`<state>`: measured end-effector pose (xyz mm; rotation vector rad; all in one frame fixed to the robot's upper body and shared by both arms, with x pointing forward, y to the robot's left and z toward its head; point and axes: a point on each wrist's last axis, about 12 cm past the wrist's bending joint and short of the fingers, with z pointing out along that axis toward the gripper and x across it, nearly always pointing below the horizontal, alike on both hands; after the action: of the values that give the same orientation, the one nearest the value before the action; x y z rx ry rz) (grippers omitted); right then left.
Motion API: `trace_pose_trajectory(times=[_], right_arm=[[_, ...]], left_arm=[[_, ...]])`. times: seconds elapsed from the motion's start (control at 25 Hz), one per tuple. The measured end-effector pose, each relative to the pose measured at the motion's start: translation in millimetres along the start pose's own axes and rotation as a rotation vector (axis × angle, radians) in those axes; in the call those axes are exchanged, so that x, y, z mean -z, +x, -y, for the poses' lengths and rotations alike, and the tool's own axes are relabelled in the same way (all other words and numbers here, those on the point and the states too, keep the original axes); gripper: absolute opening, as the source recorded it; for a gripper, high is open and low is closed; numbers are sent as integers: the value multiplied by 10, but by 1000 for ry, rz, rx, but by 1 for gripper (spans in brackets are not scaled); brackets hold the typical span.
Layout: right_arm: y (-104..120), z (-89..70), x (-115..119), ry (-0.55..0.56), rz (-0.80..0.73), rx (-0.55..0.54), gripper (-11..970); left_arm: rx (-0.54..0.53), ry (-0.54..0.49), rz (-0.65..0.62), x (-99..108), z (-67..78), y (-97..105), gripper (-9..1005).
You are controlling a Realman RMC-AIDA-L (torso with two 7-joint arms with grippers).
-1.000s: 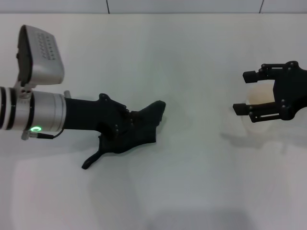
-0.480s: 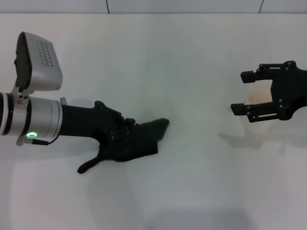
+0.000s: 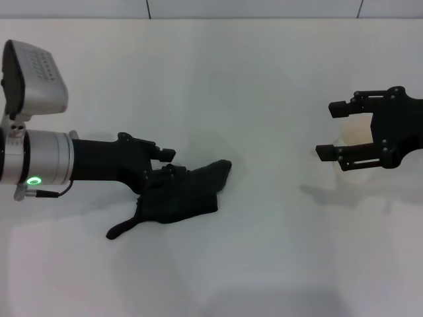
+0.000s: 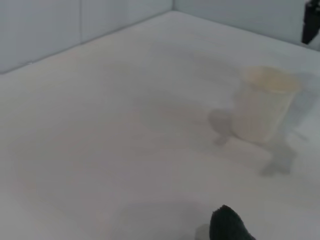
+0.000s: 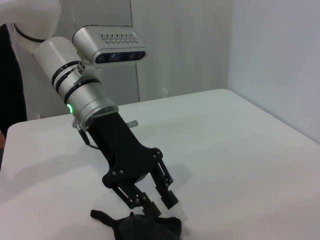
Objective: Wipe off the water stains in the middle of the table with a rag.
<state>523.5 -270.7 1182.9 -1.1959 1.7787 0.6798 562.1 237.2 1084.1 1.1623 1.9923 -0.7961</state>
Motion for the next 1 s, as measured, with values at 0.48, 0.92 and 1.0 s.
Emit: trace_pose_trajectory(times=[0.48, 0.92, 1.0], right_arm=[[95, 59, 44, 56, 18, -49, 777], [246, 80, 150, 91, 20, -89, 815], [253, 72, 154, 87, 18, -82, 815]], left_arm=[[-42, -1, 24, 103, 69, -26, 565], [-62, 100, 45, 182, 231, -2, 784], [-85, 100, 46, 231, 260, 24, 787]])
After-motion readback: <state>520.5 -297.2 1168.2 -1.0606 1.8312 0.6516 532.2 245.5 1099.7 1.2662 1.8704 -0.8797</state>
